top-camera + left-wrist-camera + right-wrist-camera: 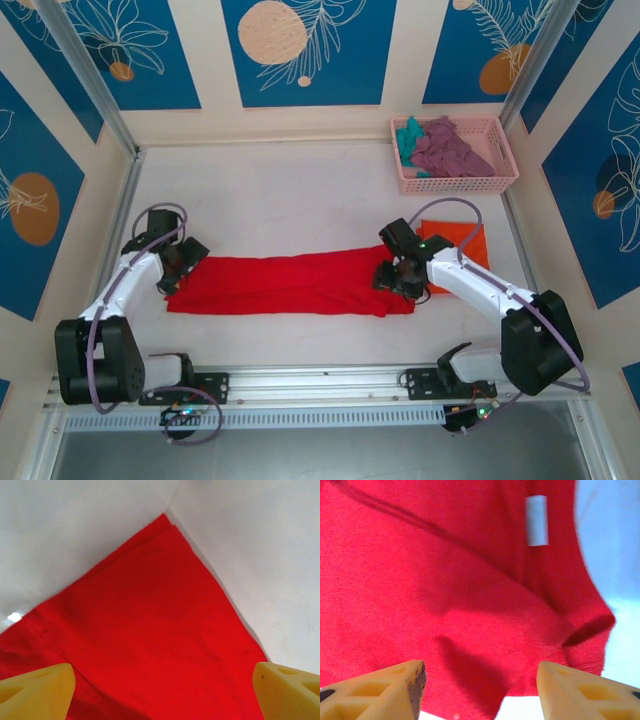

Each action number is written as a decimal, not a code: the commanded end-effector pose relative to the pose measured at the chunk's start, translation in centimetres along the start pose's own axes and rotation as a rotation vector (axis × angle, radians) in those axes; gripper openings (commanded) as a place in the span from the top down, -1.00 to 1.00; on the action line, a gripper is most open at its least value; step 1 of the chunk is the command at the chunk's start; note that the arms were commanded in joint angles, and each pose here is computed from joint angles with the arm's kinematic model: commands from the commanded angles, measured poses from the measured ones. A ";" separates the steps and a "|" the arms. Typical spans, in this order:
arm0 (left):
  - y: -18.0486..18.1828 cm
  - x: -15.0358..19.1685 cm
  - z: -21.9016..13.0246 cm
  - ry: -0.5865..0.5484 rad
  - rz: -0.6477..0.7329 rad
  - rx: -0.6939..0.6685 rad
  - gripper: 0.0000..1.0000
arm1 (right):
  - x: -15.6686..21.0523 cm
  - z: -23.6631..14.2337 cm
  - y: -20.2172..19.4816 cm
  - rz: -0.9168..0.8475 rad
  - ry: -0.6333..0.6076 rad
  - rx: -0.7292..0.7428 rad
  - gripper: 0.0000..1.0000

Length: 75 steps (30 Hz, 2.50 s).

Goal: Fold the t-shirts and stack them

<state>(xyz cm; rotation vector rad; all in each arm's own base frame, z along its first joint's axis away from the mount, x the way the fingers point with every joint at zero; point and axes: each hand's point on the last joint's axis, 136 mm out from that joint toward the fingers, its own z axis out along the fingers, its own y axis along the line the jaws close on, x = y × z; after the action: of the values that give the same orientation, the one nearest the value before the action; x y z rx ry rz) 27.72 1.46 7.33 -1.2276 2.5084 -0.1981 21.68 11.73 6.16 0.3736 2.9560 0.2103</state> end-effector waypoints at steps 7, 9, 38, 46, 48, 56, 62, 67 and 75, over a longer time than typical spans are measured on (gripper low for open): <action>0.2 1.3 1.6 0.052 -0.019 -0.007 -0.81 | -0.4 1.6 -2.1 0.127 0.023 0.027 0.05; 0.2 1.3 1.6 0.053 -0.019 -0.004 -0.81 | -0.5 1.8 -2.1 0.137 0.025 0.020 0.17; -0.3 1.4 1.5 0.056 -0.022 0.025 -0.79 | -1.9 0.9 -3.4 0.157 -0.055 0.002 1.00; -0.5 1.0 1.5 0.045 -0.010 0.021 -0.79 | -4.1 -1.2 -1.9 -0.006 -0.178 0.021 1.00; -0.6 0.9 1.5 0.045 -0.007 0.028 -0.79 | -4.9 -1.1 -1.3 -0.050 -0.195 0.032 1.00; -0.7 1.0 1.3 0.046 -0.002 0.032 -0.77 | -9.3 -1.9 -0.4 -0.159 -0.300 0.139 1.00; -0.8 0.8 1.3 0.041 0.002 0.034 -0.77 | -10.9 -1.6 0.0 -0.179 -0.322 0.125 1.00; -0.9 0.8 1.3 0.042 0.003 0.036 -0.77 | -11.4 -0.4 0.0 -0.160 -0.310 0.104 1.00; -1.6 0.8 1.1 0.050 0.033 0.066 -0.78 | -11.1 -1.6 0.2 -0.131 -0.330 0.084 -0.29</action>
<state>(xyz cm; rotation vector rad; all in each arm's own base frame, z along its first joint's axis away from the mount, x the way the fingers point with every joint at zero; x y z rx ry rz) 27.91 0.47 5.65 -1.2423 2.5374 -0.2585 31.86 8.68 7.21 0.1797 2.7127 -0.0267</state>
